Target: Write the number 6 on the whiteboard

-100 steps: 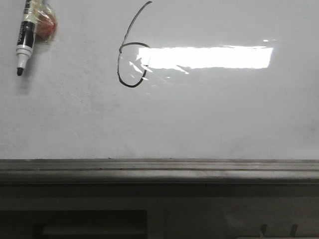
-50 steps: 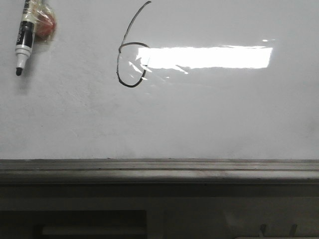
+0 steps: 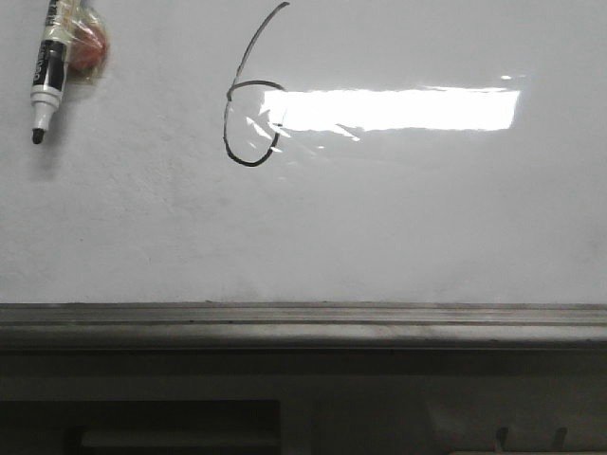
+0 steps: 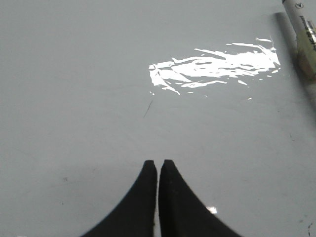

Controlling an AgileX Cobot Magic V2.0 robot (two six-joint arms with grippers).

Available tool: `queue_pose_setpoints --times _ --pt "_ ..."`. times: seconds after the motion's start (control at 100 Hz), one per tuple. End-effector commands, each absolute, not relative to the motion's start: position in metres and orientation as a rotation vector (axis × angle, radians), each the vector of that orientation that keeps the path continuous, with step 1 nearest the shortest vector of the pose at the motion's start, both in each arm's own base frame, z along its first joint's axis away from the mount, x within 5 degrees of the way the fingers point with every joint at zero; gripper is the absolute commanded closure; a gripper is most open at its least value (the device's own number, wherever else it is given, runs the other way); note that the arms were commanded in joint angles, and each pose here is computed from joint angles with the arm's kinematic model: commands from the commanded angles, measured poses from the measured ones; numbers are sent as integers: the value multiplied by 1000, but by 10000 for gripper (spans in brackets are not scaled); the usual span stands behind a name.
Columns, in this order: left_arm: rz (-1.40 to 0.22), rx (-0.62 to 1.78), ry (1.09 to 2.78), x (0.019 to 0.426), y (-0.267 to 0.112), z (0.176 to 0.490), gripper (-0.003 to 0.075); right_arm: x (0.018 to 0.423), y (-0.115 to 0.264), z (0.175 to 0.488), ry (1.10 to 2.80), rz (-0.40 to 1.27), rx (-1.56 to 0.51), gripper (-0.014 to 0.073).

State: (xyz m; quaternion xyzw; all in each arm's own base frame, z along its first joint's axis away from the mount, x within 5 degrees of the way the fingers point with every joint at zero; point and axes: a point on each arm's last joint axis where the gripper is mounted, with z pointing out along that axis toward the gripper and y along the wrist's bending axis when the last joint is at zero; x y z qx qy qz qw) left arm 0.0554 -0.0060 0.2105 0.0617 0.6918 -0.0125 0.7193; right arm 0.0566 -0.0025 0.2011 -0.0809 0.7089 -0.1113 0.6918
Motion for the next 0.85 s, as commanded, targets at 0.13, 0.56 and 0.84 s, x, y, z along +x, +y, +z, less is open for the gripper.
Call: queue_pose_setpoints --times 0.13,0.56,0.84 --pt "-47 121 1478 55 -6 202 740 55 -3 201 1510 -278 -179 660" --pt "-47 121 1478 55 -6 202 740 55 -3 201 1516 -277 -179 660" --pt "-47 121 1478 55 -6 202 740 55 -3 201 1516 -277 -179 660"
